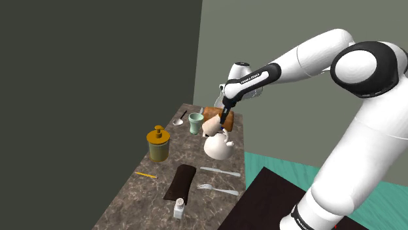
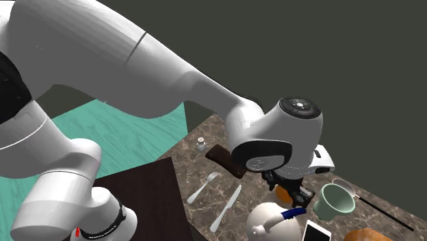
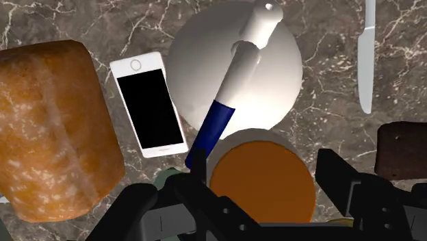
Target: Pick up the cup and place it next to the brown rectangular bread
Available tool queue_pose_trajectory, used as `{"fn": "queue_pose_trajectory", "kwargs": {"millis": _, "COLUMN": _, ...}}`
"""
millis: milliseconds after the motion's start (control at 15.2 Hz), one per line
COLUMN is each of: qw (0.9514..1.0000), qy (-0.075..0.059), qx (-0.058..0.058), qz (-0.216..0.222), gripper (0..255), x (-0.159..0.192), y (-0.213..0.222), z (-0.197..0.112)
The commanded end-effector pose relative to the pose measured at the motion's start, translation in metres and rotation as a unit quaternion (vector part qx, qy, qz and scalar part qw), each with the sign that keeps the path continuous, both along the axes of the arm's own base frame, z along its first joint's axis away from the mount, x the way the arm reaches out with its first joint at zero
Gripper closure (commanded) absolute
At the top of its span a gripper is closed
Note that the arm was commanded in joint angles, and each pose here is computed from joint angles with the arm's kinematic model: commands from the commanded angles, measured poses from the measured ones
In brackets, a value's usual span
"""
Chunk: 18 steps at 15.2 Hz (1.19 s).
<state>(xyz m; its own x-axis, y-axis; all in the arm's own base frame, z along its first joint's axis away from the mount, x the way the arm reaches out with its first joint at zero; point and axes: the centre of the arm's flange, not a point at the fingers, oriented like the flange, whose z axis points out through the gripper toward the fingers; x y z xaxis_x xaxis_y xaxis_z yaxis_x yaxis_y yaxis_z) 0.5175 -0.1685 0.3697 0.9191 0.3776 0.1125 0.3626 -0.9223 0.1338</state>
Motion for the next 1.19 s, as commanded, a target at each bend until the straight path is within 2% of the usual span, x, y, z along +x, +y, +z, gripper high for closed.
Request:
{"fn": "queue_pose_trajectory", "kwargs": {"millis": 0, "qw": 1.0000, "qy": 0.000, "qx": 0.000, "qz": 0.001, "gripper": 255, "x": -0.004, "y": -0.024, "z": 0.001}}
{"fn": "queue_pose_trajectory", "kwargs": {"millis": 858, "qw": 1.0000, "qy": 0.000, "qx": 0.000, "qz": 0.001, "gripper": 255, "x": -0.024, "y": -0.199, "z": 0.002}}
{"fn": "queue_pose_trajectory", "kwargs": {"millis": 1122, "qw": 1.0000, "qy": 0.000, "qx": 0.000, "qz": 0.001, "gripper": 255, "x": -0.024, "y": -0.199, "z": -0.019}}
